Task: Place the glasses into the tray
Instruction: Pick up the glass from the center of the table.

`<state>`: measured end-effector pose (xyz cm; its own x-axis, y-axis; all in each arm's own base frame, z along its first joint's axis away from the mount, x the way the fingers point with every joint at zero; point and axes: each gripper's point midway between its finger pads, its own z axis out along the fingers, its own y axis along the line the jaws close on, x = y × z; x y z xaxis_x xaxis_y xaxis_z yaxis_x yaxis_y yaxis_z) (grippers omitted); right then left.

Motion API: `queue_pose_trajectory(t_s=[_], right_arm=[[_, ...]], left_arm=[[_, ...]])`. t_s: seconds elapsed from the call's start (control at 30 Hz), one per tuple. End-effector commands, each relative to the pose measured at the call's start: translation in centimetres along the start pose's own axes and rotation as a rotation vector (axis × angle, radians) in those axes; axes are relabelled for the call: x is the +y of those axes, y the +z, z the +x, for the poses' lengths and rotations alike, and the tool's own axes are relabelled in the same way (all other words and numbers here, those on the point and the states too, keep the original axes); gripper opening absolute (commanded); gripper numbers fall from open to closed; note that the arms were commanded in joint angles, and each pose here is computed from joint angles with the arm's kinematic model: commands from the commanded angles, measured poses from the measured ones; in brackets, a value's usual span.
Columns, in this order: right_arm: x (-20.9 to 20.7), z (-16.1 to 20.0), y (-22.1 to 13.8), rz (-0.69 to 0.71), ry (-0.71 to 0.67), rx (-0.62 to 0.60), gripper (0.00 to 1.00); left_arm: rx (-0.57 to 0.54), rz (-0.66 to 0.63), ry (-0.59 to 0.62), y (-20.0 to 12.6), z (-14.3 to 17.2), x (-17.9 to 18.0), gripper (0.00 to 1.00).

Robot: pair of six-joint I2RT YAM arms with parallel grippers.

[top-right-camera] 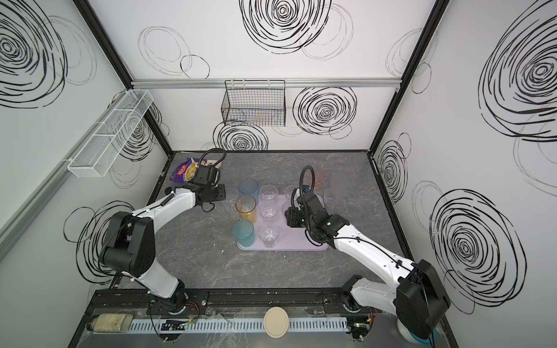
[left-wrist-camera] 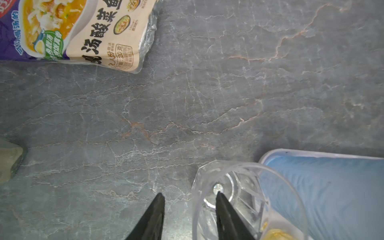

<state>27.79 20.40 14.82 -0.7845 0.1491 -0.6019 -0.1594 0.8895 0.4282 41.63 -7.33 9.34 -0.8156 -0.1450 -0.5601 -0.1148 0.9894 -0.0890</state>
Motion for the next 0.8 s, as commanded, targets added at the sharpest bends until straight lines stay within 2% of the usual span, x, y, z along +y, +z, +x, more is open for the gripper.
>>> queue_pose_trajectory(t_s=[0.0,0.13,0.2,0.33,0.4,0.43,0.6,0.77], right_arm=[[0.0,-0.6,-0.4,-0.012,0.007,-0.041,0.52],[-0.4,0.0,-0.3,-0.010,0.017,-0.033,0.52],[-0.5,0.1,-0.4,-0.007,0.018,-0.031,0.52],[-0.4,-0.2,-0.8,-0.003,0.018,-0.042,0.52],[-0.5,-0.3,-0.9,0.001,0.019,-0.047,0.52],[-0.5,-0.4,-1.0,-0.001,0.020,-0.047,0.52],[-1.0,-0.4,-1.2,0.026,0.011,-0.052,0.52],[-1.3,-1.4,-1.7,0.041,0.012,-0.071,0.52]], left_arm=[[0.006,-0.051,0.033,0.6,-0.2,0.5,0.36],[-0.002,-0.054,0.034,0.7,-0.2,0.4,0.25],[0.002,-0.047,0.029,0.7,-0.1,0.3,0.22],[0.002,-0.045,0.021,0.5,-0.2,0.6,0.05],[-0.008,-0.053,0.020,-0.2,-0.4,0.8,0.04],[-0.016,-0.057,0.023,-0.6,-0.6,0.9,0.00],[-0.115,-0.098,0.005,-4.6,-2.5,2.4,0.00],[-0.274,-0.123,-0.047,-10.9,-5.4,4.5,0.00]])
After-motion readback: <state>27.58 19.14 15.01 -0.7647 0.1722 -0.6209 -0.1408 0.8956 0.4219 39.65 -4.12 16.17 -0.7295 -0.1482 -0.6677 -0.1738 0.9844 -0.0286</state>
